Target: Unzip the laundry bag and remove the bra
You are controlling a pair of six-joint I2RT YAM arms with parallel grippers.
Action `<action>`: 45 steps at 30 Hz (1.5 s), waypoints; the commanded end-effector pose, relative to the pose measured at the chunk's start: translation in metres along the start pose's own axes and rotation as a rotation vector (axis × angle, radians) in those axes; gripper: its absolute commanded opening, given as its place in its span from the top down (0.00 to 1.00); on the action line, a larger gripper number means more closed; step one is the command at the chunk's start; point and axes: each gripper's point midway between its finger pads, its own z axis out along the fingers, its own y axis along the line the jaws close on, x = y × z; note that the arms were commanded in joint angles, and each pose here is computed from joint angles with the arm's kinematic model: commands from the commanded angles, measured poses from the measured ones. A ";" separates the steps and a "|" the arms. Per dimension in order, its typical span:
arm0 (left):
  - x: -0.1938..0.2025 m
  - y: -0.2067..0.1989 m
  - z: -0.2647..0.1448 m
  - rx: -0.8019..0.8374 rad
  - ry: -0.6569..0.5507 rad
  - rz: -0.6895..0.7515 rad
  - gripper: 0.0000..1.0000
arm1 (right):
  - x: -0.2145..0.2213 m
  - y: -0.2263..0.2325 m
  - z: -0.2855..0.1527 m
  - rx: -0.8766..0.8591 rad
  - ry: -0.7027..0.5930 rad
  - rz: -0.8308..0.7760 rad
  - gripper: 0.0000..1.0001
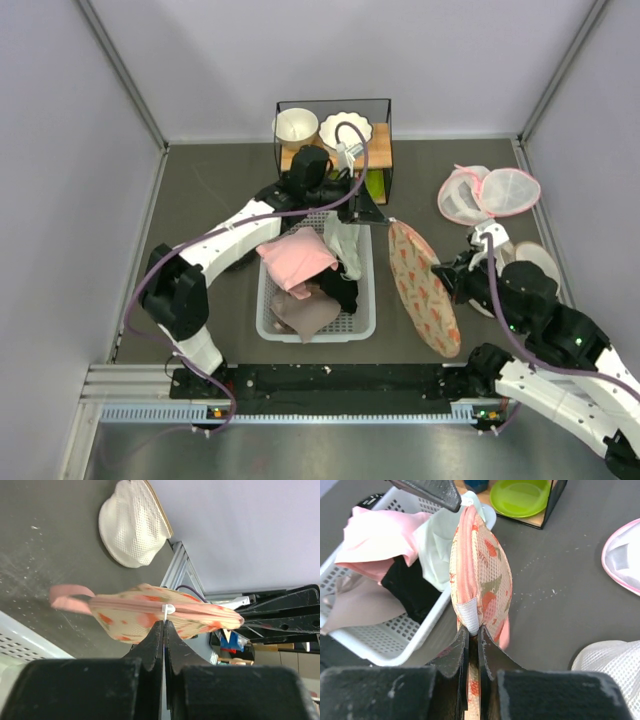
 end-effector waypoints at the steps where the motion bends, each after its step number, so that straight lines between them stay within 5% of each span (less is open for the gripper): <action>1: -0.027 -0.008 -0.006 0.025 -0.061 0.079 1.00 | -0.010 0.009 -0.020 -0.065 -0.019 0.041 1.00; 9: -0.023 -0.028 0.001 0.065 -0.043 0.109 1.00 | -0.010 -0.009 -0.018 0.042 -0.015 0.033 1.00; 10: -0.025 -0.037 -0.002 0.075 -0.051 0.122 1.00 | -0.010 -0.012 -0.017 0.060 -0.012 0.033 0.87; 13: -0.019 -0.057 0.000 0.105 -0.039 0.150 1.00 | -0.014 -0.008 -0.010 0.056 0.018 0.011 0.23; 16: -0.006 -0.067 0.003 0.114 -0.006 0.165 1.00 | -0.023 -0.004 0.003 0.059 0.062 -0.024 0.08; 29: 0.000 -0.088 0.001 0.163 0.008 0.205 1.00 | -0.058 -0.008 0.038 0.120 0.130 -0.176 0.01; 33: -0.002 -0.091 -0.001 0.169 0.004 0.213 1.00 | -0.046 0.007 0.049 0.032 0.196 -0.179 0.04; 35: -0.002 -0.093 -0.002 0.171 0.004 0.219 1.00 | -0.043 0.005 0.052 0.044 0.210 -0.180 0.20; 38: -0.002 -0.095 -0.004 0.172 0.002 0.224 1.00 | -0.043 0.002 0.055 0.065 0.215 -0.180 0.77; 40: -0.003 -0.099 -0.007 0.176 -0.004 0.233 1.00 | -0.045 -0.003 0.050 0.092 0.199 -0.179 1.00; 45: -0.011 -0.105 -0.012 0.168 -0.032 0.257 1.00 | -0.059 -0.033 0.025 0.244 0.102 -0.164 1.00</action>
